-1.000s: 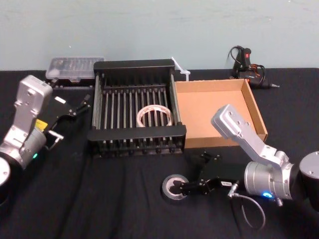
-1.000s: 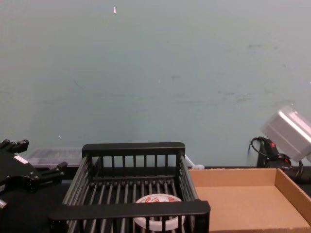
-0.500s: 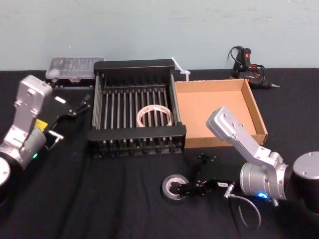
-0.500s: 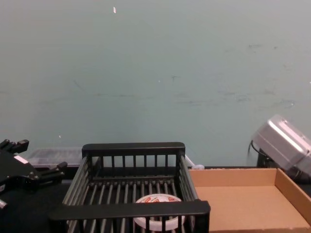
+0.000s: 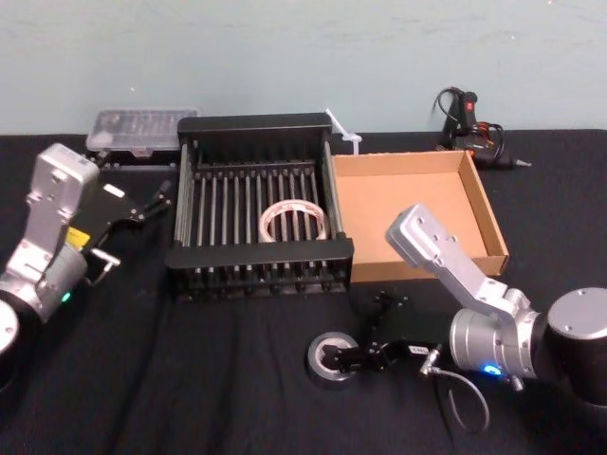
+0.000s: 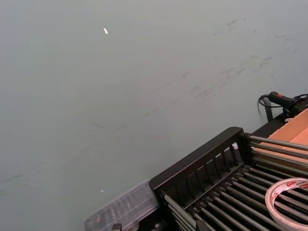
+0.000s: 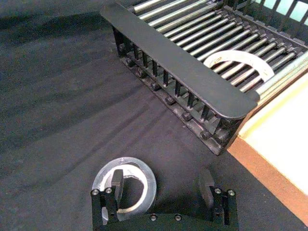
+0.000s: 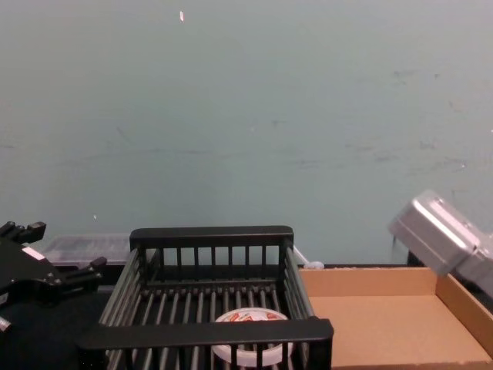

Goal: Pick up the white tape and place it into the black box , Pick up the silver tape and place it into the brown box.

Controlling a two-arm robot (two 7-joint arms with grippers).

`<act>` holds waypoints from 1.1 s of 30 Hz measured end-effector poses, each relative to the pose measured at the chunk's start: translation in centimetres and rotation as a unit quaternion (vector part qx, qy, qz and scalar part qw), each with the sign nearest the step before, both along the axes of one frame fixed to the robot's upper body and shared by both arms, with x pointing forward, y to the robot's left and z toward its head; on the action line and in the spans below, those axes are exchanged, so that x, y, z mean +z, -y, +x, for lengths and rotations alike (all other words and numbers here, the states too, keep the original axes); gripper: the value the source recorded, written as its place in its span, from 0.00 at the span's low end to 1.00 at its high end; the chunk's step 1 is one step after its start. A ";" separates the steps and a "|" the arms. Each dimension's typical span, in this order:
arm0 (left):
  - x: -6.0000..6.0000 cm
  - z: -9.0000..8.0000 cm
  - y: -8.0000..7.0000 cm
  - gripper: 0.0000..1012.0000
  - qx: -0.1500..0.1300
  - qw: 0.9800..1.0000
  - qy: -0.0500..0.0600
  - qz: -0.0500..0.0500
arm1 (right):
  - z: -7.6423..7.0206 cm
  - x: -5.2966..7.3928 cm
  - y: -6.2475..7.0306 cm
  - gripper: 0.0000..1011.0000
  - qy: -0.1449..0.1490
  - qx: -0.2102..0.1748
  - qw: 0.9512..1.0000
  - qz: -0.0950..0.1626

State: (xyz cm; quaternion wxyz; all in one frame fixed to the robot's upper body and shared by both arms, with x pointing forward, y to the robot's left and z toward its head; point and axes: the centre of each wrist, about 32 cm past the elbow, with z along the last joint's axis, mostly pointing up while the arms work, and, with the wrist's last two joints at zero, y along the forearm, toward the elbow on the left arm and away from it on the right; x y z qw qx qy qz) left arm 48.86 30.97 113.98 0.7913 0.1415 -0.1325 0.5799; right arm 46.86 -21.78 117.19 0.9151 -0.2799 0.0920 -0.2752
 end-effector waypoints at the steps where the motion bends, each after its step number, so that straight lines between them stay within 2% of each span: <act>1: 0.0 0.0 0.0 0.99 0.000 1.000 0.000 0.000 | 0.0 -0.1 -0.1 0.99 -0.001 0.000 1.000 -0.001; 33: 0.0 0.0 0.0 0.99 0.000 1.000 0.000 0.000 | 0.3 -0.5 -0.4 0.99 -0.004 0.000 1.000 -0.008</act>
